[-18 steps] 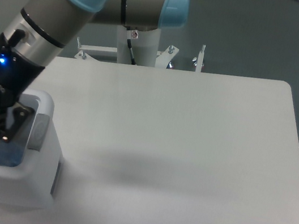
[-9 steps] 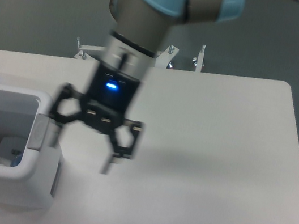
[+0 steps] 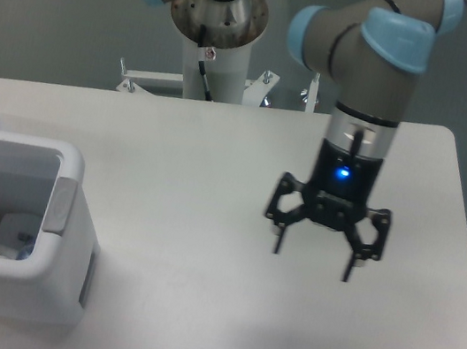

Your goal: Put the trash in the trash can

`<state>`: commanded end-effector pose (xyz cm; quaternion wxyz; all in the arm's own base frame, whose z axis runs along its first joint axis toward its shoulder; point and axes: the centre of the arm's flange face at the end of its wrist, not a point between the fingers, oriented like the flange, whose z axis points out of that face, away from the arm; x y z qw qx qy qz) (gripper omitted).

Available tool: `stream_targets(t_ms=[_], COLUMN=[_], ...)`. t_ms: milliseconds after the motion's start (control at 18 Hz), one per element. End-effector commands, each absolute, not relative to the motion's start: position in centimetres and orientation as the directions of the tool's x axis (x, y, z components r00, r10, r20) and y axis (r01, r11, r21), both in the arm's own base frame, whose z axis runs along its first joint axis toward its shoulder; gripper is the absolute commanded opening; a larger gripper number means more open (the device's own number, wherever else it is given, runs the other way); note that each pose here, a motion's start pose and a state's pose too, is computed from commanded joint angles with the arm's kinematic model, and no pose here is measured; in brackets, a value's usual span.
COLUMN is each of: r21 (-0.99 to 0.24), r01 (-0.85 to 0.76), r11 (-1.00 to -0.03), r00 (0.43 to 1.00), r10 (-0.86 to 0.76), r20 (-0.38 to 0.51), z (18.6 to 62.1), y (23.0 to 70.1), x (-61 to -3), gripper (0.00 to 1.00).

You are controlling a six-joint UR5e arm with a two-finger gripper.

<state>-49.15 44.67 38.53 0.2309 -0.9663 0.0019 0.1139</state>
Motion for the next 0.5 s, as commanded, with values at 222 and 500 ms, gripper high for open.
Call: stream_targets(t_ms=[222, 500], r21=[-0.257, -0.113], r01=[-0.170, -0.250], r11=[-0.951, -0.962], r00=[0.953, 0.932], r10=[-0.092, -0.208], r20=[-0.288, -0.296], z=[35.3, 34.1], y=[43.5, 42.9], x=[-50.6, -50.6], gripper=[1.00, 1.00])
